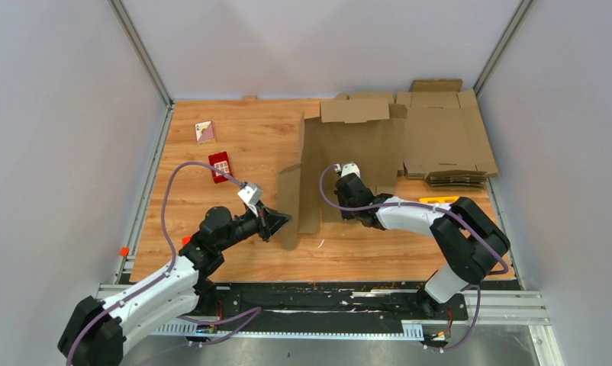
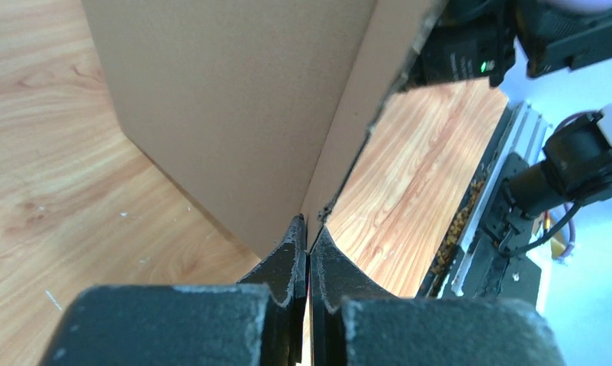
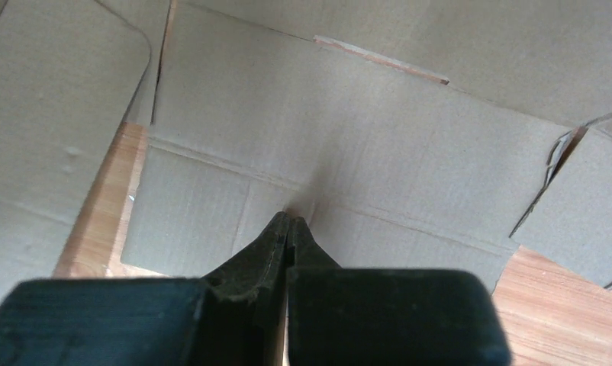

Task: Fold the paper box

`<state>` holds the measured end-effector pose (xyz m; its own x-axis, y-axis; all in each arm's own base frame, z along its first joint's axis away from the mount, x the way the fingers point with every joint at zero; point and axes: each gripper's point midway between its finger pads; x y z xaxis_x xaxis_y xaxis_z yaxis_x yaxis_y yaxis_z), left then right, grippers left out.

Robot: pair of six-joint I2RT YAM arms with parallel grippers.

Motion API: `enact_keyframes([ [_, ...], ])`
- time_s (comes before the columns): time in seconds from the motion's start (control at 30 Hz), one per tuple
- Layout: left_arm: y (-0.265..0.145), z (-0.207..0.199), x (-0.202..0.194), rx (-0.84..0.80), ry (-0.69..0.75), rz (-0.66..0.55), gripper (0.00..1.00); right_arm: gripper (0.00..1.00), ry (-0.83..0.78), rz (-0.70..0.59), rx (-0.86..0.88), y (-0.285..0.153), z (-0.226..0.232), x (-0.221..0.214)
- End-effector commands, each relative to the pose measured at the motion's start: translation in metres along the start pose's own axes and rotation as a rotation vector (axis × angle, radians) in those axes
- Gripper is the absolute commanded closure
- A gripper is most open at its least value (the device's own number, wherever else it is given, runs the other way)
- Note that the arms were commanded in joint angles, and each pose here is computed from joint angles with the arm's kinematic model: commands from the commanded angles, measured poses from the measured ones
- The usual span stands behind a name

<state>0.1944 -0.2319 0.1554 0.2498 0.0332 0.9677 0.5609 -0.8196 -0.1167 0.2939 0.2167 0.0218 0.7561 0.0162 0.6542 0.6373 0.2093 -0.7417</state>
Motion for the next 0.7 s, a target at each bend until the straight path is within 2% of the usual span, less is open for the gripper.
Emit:
enact_keyframes([
  [0.0, 0.003, 0.006, -0.056, 0.041, -0.006, 0.210, 1.00, 1.00, 0.022, 0.031, -0.056, 0.002, -0.014, -0.007],
  [0.13, 0.004, 0.007, -0.070, 0.039, 0.001, 0.274, 1.00, 1.00, 0.016, 0.042, -0.046, 0.004, -0.012, -0.010],
  [0.2, 0.000, 0.014, -0.074, 0.084, 0.009, 0.309, 0.95, 1.00, 0.016, 0.038, -0.047, 0.003, -0.013, -0.009],
  [0.33, -0.003, 0.020, -0.059, 0.131, 0.038, 0.256, 0.90, 1.00, 0.009, 0.034, -0.014, 0.002, -0.008, -0.008],
  [0.53, -0.005, 0.022, -0.045, 0.148, 0.049, 0.179, 0.89, 1.00, -0.004, 0.058, 0.051, 0.004, 0.003, -0.013],
  [0.67, -0.005, 0.023, -0.042, 0.158, 0.058, 0.188, 0.73, 1.00, -0.013, 0.072, 0.045, 0.005, 0.003, -0.016],
])
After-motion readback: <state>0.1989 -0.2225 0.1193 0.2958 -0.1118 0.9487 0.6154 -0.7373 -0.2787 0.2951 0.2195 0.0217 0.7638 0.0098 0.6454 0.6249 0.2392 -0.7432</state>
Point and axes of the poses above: each gripper's point midway between its finger pads, its own y axis out along the fingers, its own z axis along the line the jaws close on, x = y × z, and after that the axes turned 12 degrees about y, right-handed
